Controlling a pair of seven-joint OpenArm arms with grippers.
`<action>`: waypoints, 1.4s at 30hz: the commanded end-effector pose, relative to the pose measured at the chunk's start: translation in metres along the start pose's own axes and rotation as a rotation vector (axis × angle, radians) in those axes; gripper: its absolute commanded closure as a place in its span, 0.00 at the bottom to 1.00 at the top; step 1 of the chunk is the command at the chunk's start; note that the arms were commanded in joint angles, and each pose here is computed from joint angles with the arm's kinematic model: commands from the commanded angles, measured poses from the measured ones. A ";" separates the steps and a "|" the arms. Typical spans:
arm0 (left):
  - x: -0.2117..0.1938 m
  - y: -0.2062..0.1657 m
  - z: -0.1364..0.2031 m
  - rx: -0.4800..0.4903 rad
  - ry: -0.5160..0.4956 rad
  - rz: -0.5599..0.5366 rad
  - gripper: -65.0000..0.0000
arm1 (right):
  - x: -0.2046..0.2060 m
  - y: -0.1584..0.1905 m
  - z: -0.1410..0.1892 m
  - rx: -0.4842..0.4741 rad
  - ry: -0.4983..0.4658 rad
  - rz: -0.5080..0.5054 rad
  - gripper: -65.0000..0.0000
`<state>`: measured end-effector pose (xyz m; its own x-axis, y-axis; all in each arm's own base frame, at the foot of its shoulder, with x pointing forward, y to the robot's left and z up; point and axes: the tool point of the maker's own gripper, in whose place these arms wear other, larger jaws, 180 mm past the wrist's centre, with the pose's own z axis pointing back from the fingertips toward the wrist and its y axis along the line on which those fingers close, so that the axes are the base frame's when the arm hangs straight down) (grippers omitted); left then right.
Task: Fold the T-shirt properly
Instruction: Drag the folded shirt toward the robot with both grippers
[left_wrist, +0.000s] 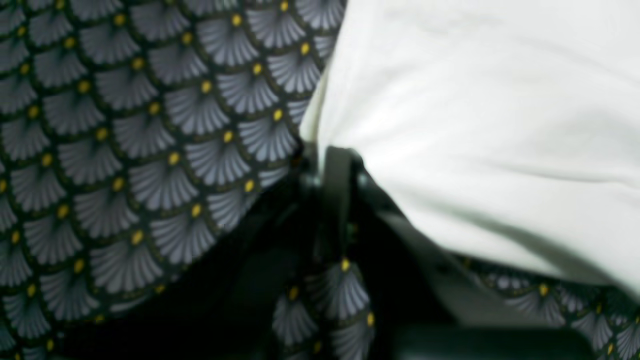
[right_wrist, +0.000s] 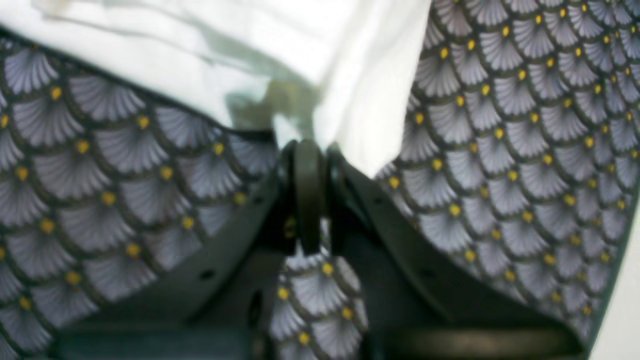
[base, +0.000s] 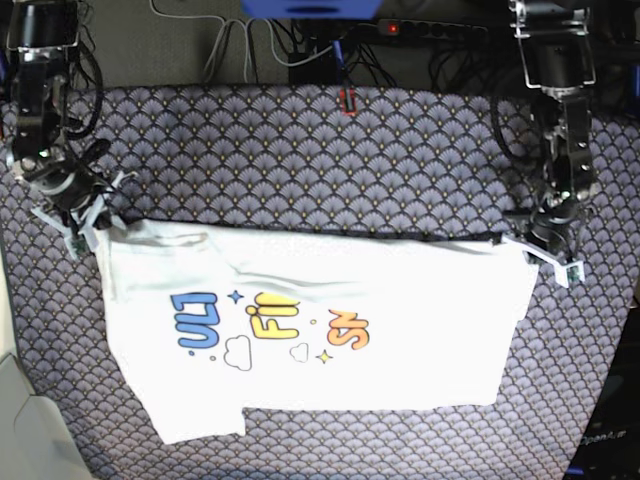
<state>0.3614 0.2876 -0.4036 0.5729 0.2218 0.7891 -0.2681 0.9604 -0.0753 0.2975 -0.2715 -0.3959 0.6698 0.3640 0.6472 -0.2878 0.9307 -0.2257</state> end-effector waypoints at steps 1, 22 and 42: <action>0.022 0.008 0.004 0.016 -0.058 -0.017 0.98 | 0.012 -0.009 0.004 -0.016 -0.037 0.014 1.00; 0.006 0.039 0.047 0.063 -0.007 -0.063 0.98 | -0.003 0.009 0.040 0.007 -0.025 0.129 1.00; -0.011 0.079 0.092 0.141 0.000 -0.105 0.98 | -0.053 0.011 0.066 0.017 0.019 0.121 1.00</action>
<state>0.2570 0.3365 -0.3778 0.6358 0.1530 0.7566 -0.3089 0.9487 0.0677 0.2070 -0.2771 -0.3949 0.6634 0.4583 0.5915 -0.3831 0.8871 -0.2576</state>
